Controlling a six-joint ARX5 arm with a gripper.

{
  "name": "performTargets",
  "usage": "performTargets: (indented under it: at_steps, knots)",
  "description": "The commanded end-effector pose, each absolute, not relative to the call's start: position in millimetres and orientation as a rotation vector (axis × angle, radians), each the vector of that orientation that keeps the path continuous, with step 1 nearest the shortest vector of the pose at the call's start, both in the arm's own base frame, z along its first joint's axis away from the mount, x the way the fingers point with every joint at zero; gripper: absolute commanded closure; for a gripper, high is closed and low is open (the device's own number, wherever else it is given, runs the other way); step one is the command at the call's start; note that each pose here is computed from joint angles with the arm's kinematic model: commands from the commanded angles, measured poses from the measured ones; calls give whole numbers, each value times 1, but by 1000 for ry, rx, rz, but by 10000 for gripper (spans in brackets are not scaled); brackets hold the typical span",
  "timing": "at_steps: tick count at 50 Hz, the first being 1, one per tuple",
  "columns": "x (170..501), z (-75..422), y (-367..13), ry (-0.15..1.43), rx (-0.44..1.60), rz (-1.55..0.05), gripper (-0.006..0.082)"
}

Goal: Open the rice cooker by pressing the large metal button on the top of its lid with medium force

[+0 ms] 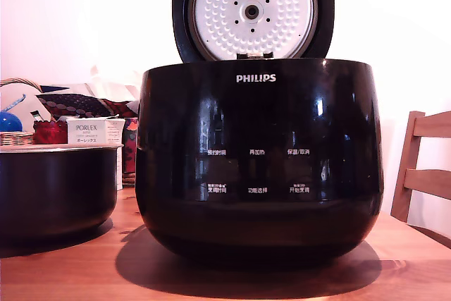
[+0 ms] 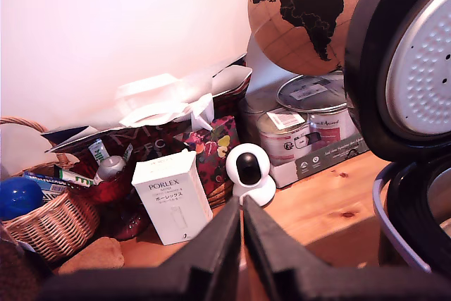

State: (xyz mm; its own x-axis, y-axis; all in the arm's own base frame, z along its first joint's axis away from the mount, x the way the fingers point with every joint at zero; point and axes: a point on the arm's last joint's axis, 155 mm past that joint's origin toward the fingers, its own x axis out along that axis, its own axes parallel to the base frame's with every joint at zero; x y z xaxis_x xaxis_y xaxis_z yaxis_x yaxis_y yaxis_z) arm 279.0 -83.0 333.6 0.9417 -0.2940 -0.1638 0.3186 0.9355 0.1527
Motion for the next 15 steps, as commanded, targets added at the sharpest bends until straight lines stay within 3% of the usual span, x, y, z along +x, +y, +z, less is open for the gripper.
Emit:
performTargets:
  at_steps: [1,15]
  knots:
    - [280,322,-83,157,185,-315,788]
    - [281,323,-83,152,184,-315,788]
